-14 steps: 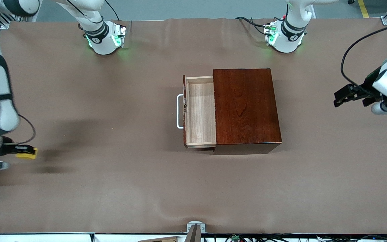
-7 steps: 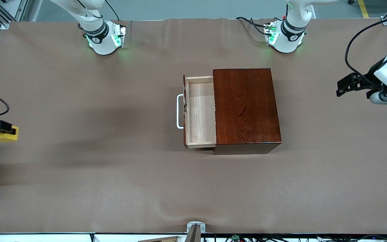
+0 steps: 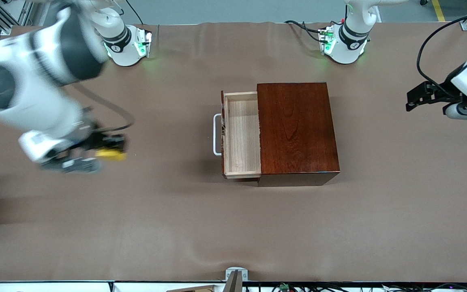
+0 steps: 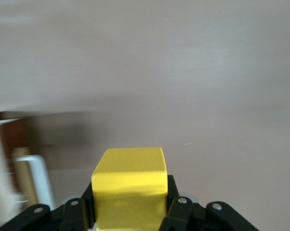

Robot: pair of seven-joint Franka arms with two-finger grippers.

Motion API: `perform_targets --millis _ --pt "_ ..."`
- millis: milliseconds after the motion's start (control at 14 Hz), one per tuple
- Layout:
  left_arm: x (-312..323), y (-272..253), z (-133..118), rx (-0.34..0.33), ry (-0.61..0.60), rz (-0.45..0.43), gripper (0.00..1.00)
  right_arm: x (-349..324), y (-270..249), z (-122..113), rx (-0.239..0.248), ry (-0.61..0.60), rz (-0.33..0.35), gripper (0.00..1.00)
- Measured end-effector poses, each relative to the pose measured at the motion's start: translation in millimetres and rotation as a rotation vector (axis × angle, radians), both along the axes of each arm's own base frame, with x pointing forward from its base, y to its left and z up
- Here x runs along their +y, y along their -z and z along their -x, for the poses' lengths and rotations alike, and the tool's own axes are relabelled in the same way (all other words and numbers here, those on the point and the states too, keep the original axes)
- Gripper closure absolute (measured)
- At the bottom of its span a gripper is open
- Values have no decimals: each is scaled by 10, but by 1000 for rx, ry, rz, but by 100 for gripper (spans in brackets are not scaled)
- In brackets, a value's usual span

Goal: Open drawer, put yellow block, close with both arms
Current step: 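Lift the yellow block and carry it over the open drawer, then lower the block into the drawer, open the right gripper, withdraw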

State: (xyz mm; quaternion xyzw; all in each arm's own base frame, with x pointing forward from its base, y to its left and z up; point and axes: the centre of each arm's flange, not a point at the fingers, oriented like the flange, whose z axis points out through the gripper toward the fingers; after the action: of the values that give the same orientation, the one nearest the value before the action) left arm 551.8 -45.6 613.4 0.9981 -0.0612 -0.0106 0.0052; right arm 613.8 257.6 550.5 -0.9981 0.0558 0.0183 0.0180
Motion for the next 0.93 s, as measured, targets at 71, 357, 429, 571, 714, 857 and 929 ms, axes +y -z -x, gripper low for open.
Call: perform_targets --millis 71,357,429,571,714,857,929 --pt "-5 0 1 0 1 0 0 412 -32 128 -22 27 -16 44" --pt "14 0 0 1 -3 0 0 1643 324 459 -79 84 -76 44" --pt "15 -2 0 0 -3 0 0 1869 494 508 -86 86 -86 44" --pt "17 -4 -1 0 -4 0 0 2214 837 581 -94 92 -98 44" --pt "17 -4 -1 0 -4 0 0 2430 1139 601 -103 98 -108 44" --pt "10 -4 0 0 -4 0 0 2521 1352 567 -114 113 -120 44" --pt "3 -2 0 0 -5 0 0 2539 1434 539 -120 116 -124 44"
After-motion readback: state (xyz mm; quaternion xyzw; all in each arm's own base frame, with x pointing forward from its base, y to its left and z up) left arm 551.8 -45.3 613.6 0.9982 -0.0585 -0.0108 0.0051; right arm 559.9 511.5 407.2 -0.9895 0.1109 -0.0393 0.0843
